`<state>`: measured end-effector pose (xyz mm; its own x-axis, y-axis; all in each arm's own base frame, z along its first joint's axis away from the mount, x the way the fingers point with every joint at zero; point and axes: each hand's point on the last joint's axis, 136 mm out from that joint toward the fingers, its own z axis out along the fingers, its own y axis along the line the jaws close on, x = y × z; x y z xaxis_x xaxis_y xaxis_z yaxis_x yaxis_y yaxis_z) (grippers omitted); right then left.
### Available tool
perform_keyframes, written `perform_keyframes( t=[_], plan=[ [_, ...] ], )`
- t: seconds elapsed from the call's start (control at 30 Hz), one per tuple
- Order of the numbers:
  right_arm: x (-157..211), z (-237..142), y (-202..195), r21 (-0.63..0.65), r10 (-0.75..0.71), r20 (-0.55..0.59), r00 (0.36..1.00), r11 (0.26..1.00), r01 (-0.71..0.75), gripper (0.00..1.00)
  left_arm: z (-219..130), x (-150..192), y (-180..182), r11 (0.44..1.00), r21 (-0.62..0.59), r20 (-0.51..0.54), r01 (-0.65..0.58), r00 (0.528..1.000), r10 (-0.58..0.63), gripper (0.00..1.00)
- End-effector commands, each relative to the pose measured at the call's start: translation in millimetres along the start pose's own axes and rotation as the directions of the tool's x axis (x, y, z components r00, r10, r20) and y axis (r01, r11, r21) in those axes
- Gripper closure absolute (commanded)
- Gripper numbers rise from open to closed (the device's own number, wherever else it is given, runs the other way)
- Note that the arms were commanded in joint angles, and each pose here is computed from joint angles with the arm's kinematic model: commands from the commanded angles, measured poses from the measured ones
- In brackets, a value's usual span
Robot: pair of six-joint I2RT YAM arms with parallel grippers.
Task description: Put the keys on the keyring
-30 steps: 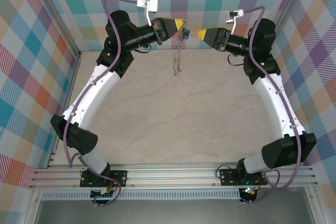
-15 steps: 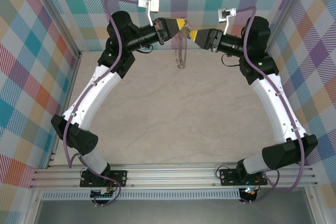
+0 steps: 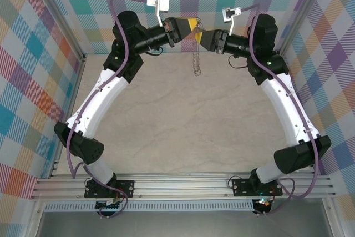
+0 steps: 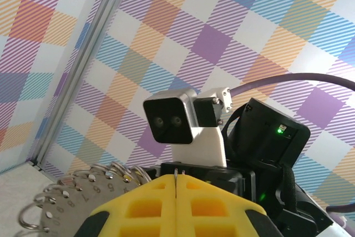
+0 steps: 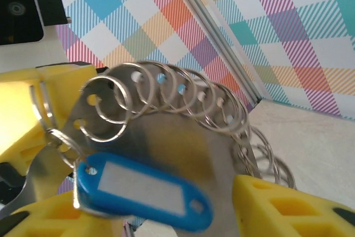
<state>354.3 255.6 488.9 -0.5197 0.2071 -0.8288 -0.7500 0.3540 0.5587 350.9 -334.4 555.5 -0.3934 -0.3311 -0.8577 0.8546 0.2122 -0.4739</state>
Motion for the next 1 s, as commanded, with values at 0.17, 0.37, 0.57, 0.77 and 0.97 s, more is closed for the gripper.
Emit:
perform_keyframes(
  t=[0.17, 0.37, 0.57, 0.77, 0.97],
  plan=[
    [-0.3, -3.4, 23.3, -0.043, -0.087, -0.018, 0.996, 0.995, 0.086, 0.80, -0.3, -18.1, -14.6, 0.999, 0.022, 0.055, -0.029, 0.998, 0.027, 1.00],
    [6.9, -8.3, 28.0, -0.047, -0.101, -0.038, 0.994, 0.994, 0.099, 1.00, -1.0, -19.1, -13.5, 0.999, 0.015, 0.059, -0.031, 0.998, 0.030, 1.00],
    [13.0, -8.1, 31.0, -0.070, -0.096, -0.059, 0.994, 0.993, 0.091, 1.00, -1.6, -20.0, -12.5, 0.999, 0.009, 0.069, -0.031, 0.997, 0.030, 1.00],
    [22.1, -3.5, 32.5, -0.091, -0.086, -0.088, 0.992, 0.993, 0.078, 1.00, -2.5, -22.5, -13.1, 0.999, 0.010, 0.091, -0.033, 0.995, 0.032, 1.00],
    [28.8, 3.6, 43.9, -0.134, -0.095, -0.122, 0.988, 0.988, 0.079, 1.00, -1.9, -23.5, -12.9, 0.999, 0.014, 0.099, -0.030, 0.995, 0.028, 1.00]
  ],
)
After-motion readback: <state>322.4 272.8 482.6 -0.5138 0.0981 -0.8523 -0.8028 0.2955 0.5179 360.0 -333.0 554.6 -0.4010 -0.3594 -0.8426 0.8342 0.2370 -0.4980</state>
